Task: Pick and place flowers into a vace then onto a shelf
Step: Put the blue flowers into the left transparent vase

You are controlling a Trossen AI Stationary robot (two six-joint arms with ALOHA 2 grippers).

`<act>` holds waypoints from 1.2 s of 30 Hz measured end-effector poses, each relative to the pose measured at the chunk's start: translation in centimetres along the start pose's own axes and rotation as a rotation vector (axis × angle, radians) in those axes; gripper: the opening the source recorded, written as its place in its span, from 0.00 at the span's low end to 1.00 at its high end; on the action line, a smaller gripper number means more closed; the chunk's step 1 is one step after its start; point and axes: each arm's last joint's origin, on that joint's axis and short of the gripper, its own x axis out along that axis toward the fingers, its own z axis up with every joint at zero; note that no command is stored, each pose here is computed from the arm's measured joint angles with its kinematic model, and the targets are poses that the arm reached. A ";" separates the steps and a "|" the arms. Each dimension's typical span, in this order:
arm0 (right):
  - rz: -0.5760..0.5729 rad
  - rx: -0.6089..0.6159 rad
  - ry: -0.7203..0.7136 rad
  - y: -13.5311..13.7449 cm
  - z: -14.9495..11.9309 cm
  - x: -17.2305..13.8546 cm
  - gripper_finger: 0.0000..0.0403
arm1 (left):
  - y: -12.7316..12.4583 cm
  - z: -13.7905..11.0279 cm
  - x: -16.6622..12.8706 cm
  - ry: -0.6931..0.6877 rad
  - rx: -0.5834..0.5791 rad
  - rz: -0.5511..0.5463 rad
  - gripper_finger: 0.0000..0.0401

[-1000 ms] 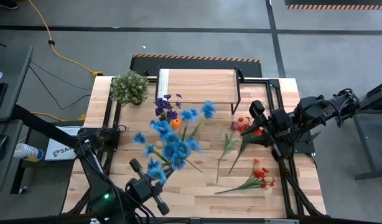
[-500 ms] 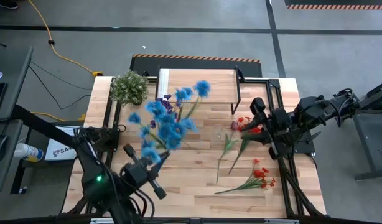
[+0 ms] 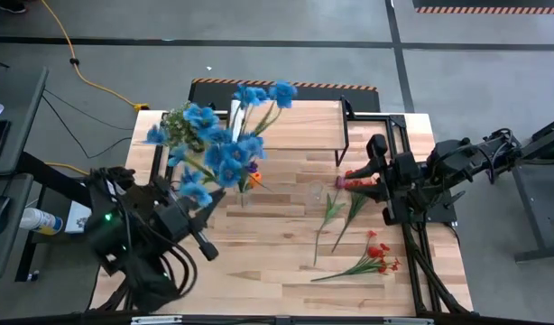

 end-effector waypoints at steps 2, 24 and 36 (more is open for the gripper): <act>-0.008 0.000 0.000 0.0 0.0 0.0 0.23 | 0.8 0.3 0.0 0.001 -0.004 -0.001 0.08; -0.110 0.000 -0.001 -0.3 0.0 0.0 0.23 | 7.6 -10.2 0.0 0.002 -0.183 -0.001 0.08; -0.215 0.001 -0.001 -0.6 0.0 -0.1 0.23 | 7.8 -14.2 0.0 0.001 -0.212 0.000 0.08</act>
